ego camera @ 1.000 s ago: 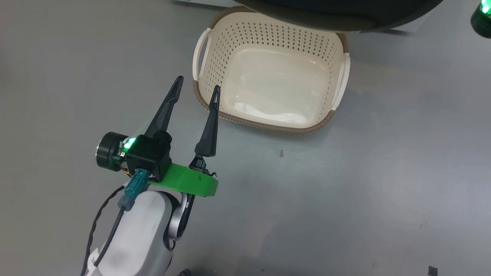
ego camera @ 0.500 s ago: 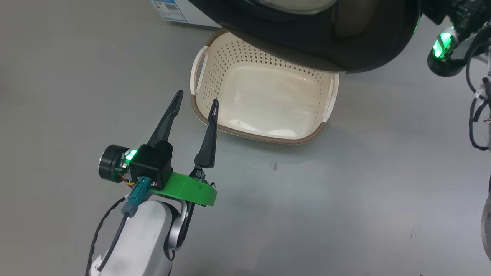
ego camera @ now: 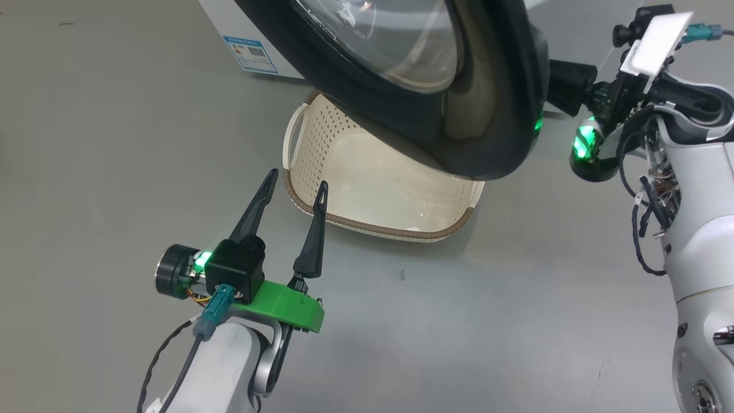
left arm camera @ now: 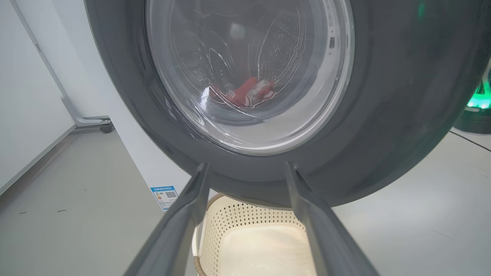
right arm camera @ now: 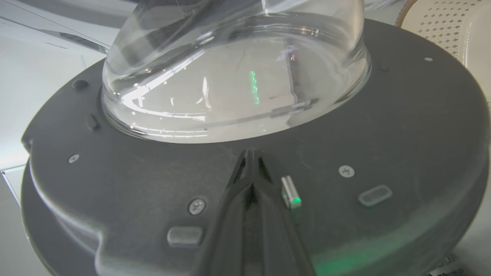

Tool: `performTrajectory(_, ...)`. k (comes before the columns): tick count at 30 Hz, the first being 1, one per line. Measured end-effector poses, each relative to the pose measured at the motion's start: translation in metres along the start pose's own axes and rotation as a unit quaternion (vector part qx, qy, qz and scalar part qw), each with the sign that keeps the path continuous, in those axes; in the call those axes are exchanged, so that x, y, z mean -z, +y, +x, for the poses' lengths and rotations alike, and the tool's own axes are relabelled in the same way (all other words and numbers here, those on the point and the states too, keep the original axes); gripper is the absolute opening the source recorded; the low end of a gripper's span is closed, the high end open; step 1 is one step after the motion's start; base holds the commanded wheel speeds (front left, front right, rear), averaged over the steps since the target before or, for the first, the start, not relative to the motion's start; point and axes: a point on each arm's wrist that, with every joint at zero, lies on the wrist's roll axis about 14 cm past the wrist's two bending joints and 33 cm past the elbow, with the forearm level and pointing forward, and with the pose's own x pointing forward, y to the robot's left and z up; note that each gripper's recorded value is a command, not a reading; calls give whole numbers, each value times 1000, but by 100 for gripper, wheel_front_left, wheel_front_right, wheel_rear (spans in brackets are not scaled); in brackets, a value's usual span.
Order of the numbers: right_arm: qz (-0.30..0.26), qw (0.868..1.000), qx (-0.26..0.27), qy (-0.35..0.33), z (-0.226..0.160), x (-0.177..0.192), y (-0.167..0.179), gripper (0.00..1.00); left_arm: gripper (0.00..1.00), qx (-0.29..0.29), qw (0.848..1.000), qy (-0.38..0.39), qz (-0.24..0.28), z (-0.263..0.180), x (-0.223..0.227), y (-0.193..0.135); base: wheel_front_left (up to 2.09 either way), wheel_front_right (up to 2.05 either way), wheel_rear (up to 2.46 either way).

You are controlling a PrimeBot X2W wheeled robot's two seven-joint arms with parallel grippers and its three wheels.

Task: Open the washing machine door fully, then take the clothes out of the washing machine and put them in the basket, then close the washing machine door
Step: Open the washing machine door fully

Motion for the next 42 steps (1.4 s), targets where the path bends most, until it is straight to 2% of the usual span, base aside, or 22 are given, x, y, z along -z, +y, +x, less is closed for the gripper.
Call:
performTrajectory(5, 3, 1000, 2, 23, 5, 26, 2, 0, 100, -11, 1000, -4, -3, -11, -4, 4, 0, 0, 0)
performTrajectory(15, 19, 999, -16, 29, 5, 51, 9, 0, 100, -23, 1000, -8, -5, -28, -9, 10, 0, 0, 0)
performTrajectory(26, 23, 998, -2, 59, 12, 85, 1, 0, 100, -38, 999, -18, -4, -45, -17, 17, 0, 0, 0)
performTrajectory(34, 25, 996, 8, 87, 23, 109, -4, 0, 100, -61, 998, -25, -4, -61, -22, 30, 0, 0, 0)
performTrajectory(42, 37, 990, -9, 135, 39, 140, 1, 0, 100, -84, 996, -31, -3, -76, -26, 42, 0, 0, 0)
